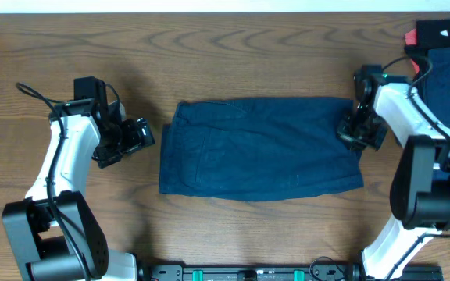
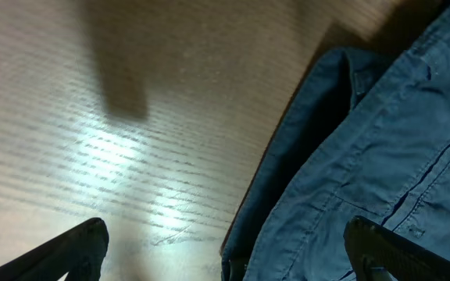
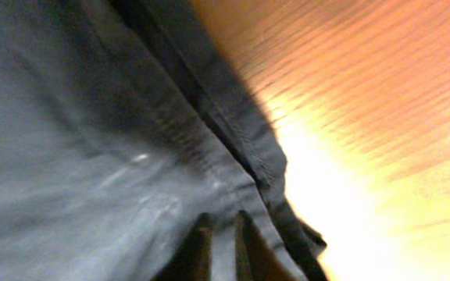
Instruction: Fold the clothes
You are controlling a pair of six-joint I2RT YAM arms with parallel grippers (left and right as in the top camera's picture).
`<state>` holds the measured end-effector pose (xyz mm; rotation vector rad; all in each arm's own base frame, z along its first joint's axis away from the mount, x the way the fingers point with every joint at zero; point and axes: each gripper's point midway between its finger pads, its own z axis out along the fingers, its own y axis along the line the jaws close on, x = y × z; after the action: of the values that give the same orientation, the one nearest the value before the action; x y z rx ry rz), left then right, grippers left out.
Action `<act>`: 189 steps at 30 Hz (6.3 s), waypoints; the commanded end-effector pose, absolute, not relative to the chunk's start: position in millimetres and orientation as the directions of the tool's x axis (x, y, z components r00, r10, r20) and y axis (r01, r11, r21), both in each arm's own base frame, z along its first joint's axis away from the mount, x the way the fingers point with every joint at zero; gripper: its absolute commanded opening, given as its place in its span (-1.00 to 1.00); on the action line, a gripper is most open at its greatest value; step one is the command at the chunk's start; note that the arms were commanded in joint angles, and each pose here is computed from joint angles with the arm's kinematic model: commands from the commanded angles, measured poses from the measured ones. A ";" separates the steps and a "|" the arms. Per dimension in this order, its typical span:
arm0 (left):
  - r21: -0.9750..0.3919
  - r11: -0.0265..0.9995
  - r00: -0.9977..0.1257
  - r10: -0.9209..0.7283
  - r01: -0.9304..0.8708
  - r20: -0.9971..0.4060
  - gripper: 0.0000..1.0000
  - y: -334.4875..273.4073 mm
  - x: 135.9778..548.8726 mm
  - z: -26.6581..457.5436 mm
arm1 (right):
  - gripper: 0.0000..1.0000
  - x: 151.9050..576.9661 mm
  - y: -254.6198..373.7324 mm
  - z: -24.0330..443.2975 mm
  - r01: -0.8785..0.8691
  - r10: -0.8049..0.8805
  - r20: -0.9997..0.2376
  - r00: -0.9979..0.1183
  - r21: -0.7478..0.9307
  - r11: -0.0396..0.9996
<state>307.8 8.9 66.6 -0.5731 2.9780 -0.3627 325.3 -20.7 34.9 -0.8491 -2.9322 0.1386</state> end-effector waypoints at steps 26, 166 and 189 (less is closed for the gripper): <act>-0.493 0.869 -0.996 -0.070 -0.038 -0.046 0.96 -50.3 330.9 17.6 | 0.74 314.1 73.2 145.1 0.078 0.107 -0.083 -0.991 0.300 0.951; -0.047 0.935 -0.883 -0.346 -0.350 -0.318 -0.88 13.6 296.3 247.3 | -0.01 298.7 150.2 64.6 0.004 0.084 -0.211 -0.974 0.354 0.935; -0.161 0.927 -0.902 -0.370 -0.340 -0.224 -0.88 -40.0 337.7 209.1 | -0.01 306.7 139.9 99.3 -0.005 0.069 -0.217 -0.974 0.324 0.946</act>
<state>332.1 -30.5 207.1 -0.4513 2.8516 -0.1107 309.6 145.4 105.5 -0.0662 -3.3212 -0.5980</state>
